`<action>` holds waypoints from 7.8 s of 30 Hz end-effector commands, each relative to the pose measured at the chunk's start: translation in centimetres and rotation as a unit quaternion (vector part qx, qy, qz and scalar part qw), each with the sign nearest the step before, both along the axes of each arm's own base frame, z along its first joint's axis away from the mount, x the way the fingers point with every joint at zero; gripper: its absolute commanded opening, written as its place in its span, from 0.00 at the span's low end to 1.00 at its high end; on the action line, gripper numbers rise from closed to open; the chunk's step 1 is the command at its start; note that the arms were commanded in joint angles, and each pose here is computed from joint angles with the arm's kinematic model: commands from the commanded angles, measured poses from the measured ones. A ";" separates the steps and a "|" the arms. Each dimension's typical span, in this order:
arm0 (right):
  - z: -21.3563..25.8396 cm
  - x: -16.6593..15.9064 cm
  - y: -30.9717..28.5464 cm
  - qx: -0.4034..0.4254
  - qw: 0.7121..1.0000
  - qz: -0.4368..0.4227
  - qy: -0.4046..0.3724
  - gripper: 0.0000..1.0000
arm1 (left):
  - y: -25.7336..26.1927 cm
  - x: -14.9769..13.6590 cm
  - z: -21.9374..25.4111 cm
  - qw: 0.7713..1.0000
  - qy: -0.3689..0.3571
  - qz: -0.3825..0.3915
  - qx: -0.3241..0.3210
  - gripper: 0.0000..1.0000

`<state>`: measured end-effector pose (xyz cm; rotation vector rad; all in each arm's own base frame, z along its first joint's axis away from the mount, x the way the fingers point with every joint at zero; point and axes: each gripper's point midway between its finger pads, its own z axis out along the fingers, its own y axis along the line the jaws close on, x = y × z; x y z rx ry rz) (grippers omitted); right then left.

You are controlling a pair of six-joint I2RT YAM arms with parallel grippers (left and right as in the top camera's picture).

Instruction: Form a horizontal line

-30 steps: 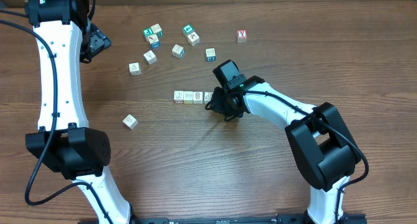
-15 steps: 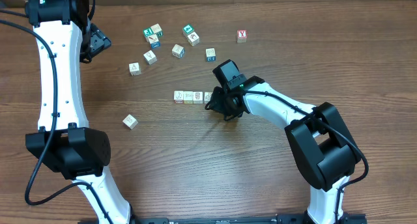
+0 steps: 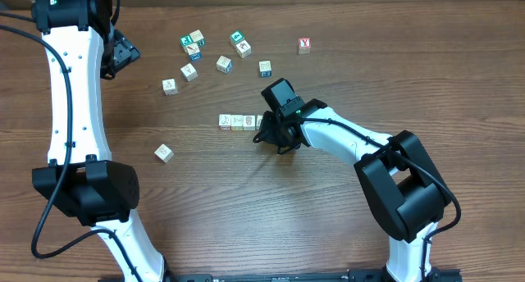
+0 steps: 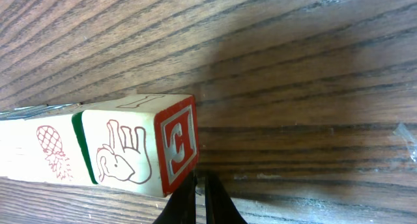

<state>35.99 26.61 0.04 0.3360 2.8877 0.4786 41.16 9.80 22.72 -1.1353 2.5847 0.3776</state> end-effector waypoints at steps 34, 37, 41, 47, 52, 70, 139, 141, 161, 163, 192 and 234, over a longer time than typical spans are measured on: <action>-2.1 2.6 -3.8 -0.053 0.997 -0.041 -0.035 0.04 | -0.3 0.1 0.7 1.000 -0.006 -0.013 0.003 1.00; -2.4 2.6 -3.6 -0.053 0.997 -0.038 -0.036 0.04 | -0.3 0.1 0.7 1.000 -0.006 -0.013 0.003 1.00; -2.9 2.4 -3.1 -0.053 0.997 -0.032 -0.035 0.04 | -0.3 0.1 0.7 1.000 -0.006 -0.013 0.003 1.00; -2.9 2.5 -2.5 -0.046 0.998 -0.028 -0.039 0.04 | -0.3 0.1 0.7 1.000 -0.006 -0.013 0.003 1.00; -2.6 2.8 -1.8 -0.029 0.998 -0.022 -0.045 0.04 | -0.3 0.1 0.7 1.000 -0.006 -0.013 0.003 1.00; -2.4 3.3 -1.4 -0.020 0.998 -0.023 -0.058 0.04 | -0.3 0.1 0.7 1.000 -0.006 -0.013 0.003 1.00; -2.8 1.2 -0.5 0.009 0.999 -0.044 0.000 0.04 | -0.3 0.1 0.7 1.000 -0.006 -0.013 0.003 1.00; -2.8 1.2 -0.6 0.006 0.999 -0.045 -0.001 0.04 | -0.3 0.1 0.7 1.000 -0.006 -0.013 0.003 1.00; -3.2 2.3 -3.3 -0.038 0.997 -0.072 -0.015 0.05 | -0.3 0.1 0.7 1.000 -0.006 -0.013 0.003 1.00; -3.2 2.4 -3.5 -0.039 0.996 -0.072 -0.016 0.05 | -0.3 0.1 0.7 1.000 -0.006 -0.013 0.003 1.00; -3.3 3.8 -7.3 -0.054 0.994 -0.091 -0.010 1.00 | -0.3 0.1 0.7 1.000 -0.006 -0.013 0.003 1.00; -3.3 3.8 -7.3 -0.054 0.994 -0.091 -0.011 1.00 | -0.3 0.1 0.7 1.000 -0.006 -0.013 0.003 1.00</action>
